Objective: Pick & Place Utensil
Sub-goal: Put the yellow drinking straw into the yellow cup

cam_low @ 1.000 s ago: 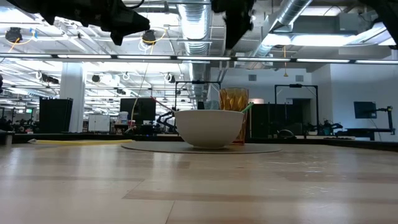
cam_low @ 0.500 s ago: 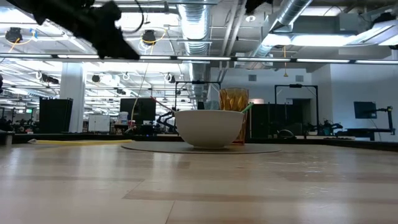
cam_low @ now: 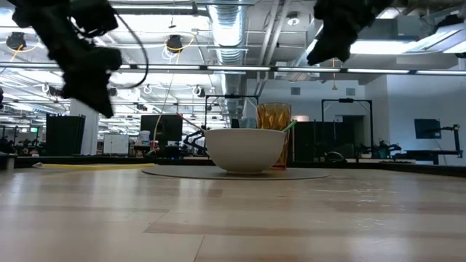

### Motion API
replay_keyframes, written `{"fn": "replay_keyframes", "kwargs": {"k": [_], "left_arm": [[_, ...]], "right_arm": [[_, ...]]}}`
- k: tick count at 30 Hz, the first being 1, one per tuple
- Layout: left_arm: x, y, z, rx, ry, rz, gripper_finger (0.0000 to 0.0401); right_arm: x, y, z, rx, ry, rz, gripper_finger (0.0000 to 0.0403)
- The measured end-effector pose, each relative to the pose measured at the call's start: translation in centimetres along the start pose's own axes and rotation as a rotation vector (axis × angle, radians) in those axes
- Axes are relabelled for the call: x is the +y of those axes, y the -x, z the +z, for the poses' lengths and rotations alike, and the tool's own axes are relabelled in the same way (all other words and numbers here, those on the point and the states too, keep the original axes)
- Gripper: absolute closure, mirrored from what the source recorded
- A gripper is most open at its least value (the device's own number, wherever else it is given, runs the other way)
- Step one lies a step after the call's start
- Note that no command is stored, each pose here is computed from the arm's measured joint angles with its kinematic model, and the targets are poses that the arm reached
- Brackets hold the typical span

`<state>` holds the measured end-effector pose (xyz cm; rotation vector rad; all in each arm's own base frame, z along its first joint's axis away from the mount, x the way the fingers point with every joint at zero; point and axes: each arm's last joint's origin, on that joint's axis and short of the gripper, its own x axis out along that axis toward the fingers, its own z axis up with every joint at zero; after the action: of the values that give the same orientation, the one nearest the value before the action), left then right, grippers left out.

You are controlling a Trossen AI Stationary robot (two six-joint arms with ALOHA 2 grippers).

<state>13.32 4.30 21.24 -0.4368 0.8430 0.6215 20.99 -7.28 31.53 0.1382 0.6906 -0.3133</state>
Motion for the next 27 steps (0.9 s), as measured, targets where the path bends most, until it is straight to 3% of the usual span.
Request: {"fn": "replay_keyframes", "kwargs": {"k": [3, 10, 18, 27], "left_arm": [[0.4, 0.1, -1.1, 0.127, 0.082, 0.008, 0.0311], [0.5, -0.2, -1.8, 0.271, 0.09, -0.03, 0.0311], [0.1, -2.9, -2.0, 0.421, 0.166, 0.114, 0.0311], [-0.1, -6.2, -2.6, 0.568, 0.16, 0.248, 0.0311]], "right_arm": [[-0.1, -0.6, -1.5, -0.064, 0.017, -0.01, 0.03], [-0.1, -1.0, -2.3, -0.108, 0.046, -0.014, 0.03], [-0.1, -0.9, -1.5, -0.191, 0.104, -0.023, 0.03], [-0.1, -0.8, -0.9, -0.25, 0.105, -0.026, 0.03]]}}
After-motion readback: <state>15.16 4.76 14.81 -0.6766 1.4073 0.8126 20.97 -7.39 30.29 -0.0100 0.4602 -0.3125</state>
